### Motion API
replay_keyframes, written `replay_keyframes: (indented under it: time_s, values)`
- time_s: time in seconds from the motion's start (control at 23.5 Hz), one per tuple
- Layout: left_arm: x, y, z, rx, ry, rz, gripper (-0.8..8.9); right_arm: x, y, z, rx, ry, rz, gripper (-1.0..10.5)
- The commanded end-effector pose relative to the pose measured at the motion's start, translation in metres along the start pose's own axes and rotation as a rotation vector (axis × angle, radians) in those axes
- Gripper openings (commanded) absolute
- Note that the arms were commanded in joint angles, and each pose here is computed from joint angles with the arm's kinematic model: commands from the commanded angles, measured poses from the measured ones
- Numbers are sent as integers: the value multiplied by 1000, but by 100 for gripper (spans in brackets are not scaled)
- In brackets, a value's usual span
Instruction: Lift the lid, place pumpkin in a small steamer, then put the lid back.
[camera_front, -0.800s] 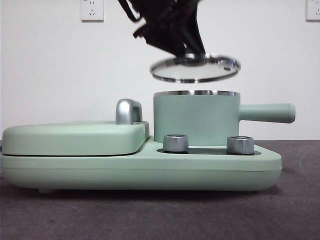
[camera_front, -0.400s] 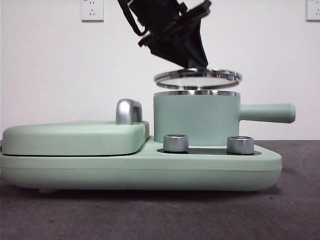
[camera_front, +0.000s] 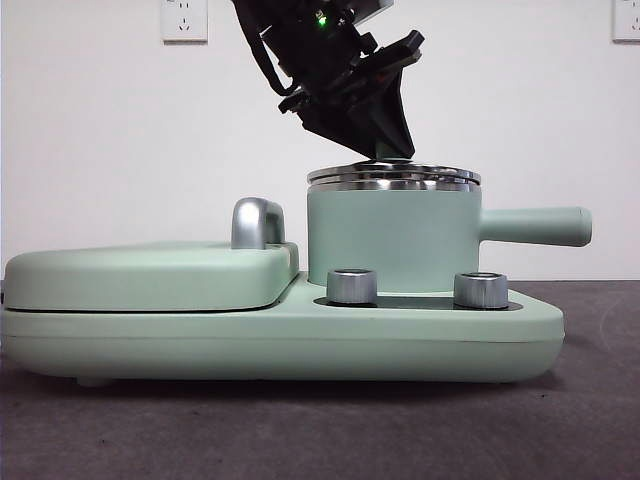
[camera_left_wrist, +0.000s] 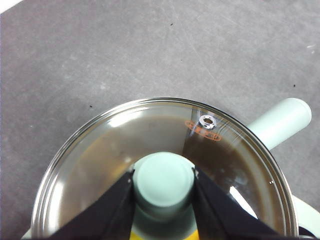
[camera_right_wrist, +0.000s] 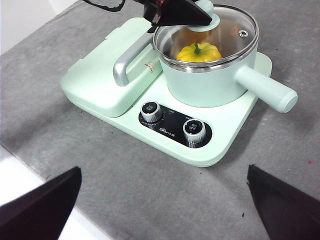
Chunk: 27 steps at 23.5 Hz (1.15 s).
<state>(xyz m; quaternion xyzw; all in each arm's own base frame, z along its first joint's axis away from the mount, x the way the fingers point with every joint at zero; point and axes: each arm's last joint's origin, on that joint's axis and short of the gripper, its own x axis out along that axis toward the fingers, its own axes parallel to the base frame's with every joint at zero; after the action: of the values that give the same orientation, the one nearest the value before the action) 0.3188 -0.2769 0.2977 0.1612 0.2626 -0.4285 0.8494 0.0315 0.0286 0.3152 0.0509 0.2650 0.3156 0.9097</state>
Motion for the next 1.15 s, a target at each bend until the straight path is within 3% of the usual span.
replay_keyframes:
  time_s: [0.04, 0.3, 0.43, 0.72, 0.77, 0.89, 0.98, 1.15]
  values:
    - [4, -1, 8, 59, -30, 0, 81, -1, 1, 2, 10, -12, 11, 545]
    - [6, -1, 7, 78, -30, -1, 79, -1, 1, 2, 13, -12, 11, 545]
    - [7, -1, 5, 75, -15, -5, 19, -1, 1, 2, 17, -12, 11, 545]
    - [7, -1, 5, 64, -15, -5, 42, -1, 1, 2, 33, -12, 11, 545]
    - [7, -1, 5, 64, -16, -4, 84, -1, 1, 2, 33, -12, 11, 545]
    - [3, -1, 11, 21, -32, -2, 445, -1, 1, 2, 33, -12, 11, 545]
    - [-8, 0, 24, -19, -38, -1, 587, -1, 1, 2, 33, -12, 11, 545]
    - [-53, -1, 52, -52, 55, -13, 594, -1, 1, 2, 32, -12, 10, 545]
